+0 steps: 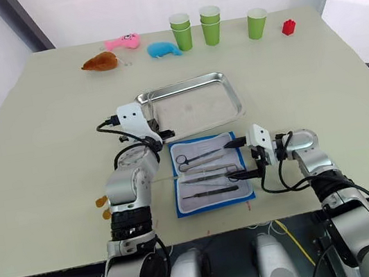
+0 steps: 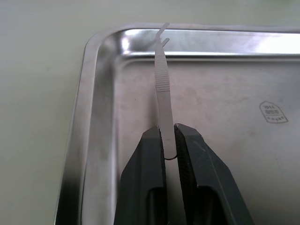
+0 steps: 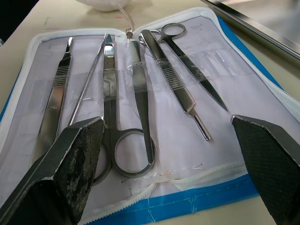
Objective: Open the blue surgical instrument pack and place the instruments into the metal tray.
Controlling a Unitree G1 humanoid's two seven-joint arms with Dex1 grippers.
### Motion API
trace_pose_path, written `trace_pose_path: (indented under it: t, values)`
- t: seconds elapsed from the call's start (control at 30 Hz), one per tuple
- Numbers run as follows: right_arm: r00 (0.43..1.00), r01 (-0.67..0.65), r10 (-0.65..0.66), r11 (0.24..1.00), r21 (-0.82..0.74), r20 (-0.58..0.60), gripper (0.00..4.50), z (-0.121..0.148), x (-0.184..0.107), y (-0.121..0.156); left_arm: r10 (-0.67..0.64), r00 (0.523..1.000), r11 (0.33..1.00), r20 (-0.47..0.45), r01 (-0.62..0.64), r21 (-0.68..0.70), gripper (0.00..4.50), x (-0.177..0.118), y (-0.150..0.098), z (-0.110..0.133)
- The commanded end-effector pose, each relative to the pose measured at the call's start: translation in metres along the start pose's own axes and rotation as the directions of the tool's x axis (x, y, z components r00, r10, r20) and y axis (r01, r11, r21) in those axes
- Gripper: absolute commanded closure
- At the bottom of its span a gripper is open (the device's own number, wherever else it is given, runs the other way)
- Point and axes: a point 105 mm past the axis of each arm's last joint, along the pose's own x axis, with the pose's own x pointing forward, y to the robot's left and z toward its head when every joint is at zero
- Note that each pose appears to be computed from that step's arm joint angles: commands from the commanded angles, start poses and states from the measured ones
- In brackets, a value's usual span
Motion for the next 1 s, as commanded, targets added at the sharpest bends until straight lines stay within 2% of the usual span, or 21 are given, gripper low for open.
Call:
trace_pose_path:
  t: [0.03, 0.5, 1.0]
  values:
    - [0.987, -0.074, 0.091, 0.989, 0.130, -0.130, 0.00, -0.0418, 0.0055, 0.0266, 0.020, 1.000, 1.000, 0.002, -0.020, -0.013, 4.44, -0.0016, -0.0001, 0.0018]
    - [0.988, -0.073, 0.090, 0.989, 0.130, -0.123, 0.00, -0.0422, 0.0074, 0.0274, 0.065, 0.996, 0.997, -0.059, -0.067, -0.023, 4.44, -0.0027, 0.0045, -0.0044]
    - [0.989, -0.070, 0.085, 0.989, 0.128, -0.118, 0.00, -0.0417, 0.0072, 0.0270, 0.073, 0.995, 0.996, -0.063, -0.075, -0.041, 4.44, -0.0034, 0.0034, -0.0038]
